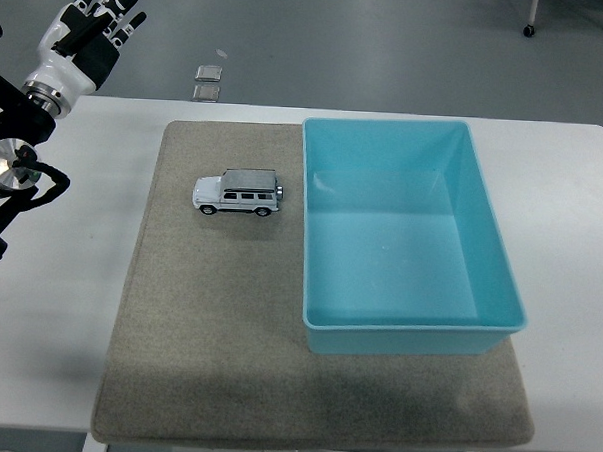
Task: Left hand put the white car in the blue box
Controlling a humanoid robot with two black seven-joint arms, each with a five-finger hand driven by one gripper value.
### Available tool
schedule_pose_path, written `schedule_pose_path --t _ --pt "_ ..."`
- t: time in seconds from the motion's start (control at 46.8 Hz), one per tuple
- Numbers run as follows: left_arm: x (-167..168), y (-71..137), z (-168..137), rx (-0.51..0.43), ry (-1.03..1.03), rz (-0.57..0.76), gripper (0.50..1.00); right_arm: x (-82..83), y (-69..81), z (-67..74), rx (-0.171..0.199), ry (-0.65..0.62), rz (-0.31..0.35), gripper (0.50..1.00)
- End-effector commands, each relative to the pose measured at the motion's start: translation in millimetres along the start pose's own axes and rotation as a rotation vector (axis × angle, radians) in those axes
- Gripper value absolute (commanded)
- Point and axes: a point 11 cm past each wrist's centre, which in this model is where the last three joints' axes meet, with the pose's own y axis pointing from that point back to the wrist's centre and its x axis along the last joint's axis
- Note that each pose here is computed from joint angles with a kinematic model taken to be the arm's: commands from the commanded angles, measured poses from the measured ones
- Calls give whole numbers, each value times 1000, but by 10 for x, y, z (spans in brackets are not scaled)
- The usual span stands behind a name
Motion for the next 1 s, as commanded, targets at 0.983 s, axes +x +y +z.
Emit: schedule_pose_path --t 0.983 --pt "-59 -16 60 -8 0 -70 996 0 0 -2 0 0 0 936"
